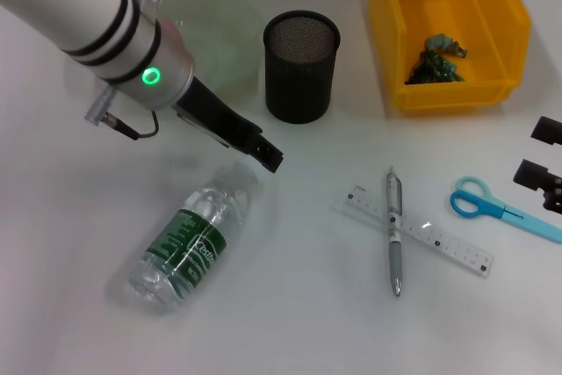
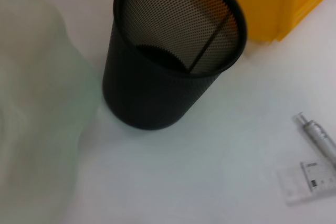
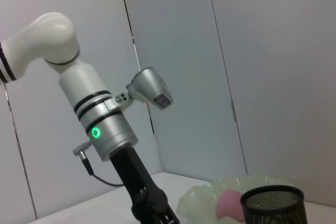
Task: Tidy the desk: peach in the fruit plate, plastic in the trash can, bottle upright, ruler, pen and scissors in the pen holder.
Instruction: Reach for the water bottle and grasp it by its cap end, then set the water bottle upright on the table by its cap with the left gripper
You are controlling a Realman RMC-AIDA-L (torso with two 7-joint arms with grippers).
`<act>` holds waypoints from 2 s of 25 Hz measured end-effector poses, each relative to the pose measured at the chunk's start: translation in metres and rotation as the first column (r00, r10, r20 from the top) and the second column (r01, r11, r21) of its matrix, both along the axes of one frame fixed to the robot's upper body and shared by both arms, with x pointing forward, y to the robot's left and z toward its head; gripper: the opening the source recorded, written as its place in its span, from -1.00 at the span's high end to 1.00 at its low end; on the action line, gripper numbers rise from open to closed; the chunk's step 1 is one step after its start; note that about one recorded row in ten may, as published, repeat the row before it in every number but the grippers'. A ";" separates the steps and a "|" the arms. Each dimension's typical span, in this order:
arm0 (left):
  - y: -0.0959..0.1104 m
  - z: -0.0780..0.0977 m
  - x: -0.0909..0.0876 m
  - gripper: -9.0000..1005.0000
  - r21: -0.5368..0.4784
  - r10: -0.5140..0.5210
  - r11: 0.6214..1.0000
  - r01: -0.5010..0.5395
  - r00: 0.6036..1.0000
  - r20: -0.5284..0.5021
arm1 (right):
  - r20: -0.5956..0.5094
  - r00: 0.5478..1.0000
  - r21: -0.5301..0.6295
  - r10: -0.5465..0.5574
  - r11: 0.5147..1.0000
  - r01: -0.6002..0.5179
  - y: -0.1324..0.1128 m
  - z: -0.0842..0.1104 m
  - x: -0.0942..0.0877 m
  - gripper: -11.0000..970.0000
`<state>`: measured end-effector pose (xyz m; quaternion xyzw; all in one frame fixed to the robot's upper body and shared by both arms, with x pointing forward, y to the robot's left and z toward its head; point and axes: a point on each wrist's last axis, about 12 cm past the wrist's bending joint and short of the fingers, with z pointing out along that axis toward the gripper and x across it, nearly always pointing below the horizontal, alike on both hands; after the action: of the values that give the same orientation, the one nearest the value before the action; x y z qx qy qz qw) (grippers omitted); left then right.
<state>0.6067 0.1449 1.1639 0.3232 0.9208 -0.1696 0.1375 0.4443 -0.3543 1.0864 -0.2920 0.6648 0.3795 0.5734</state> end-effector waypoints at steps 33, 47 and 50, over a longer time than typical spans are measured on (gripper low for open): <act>-0.008 -0.037 0.000 -0.60 0.085 -0.017 0.996 0.015 1.000 0.022 | -0.001 1.000 0.021 0.004 1.000 -0.004 0.004 -0.004 0.000 -0.43; -0.005 -0.033 -0.004 0.07 0.061 -0.023 0.998 0.020 0.999 0.042 | -0.005 1.000 0.028 0.000 1.000 0.000 0.002 -0.004 -0.001 -0.43; -0.001 -0.020 -0.007 0.09 0.002 -0.028 1.000 0.028 0.996 0.086 | -0.005 1.000 0.028 -0.001 1.000 0.001 0.002 -0.004 -0.001 -0.43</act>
<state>0.5994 0.1438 1.1435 0.3430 0.9095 -0.1573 0.1743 0.4431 -0.3527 1.0821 -0.2828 0.6609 0.3892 0.5760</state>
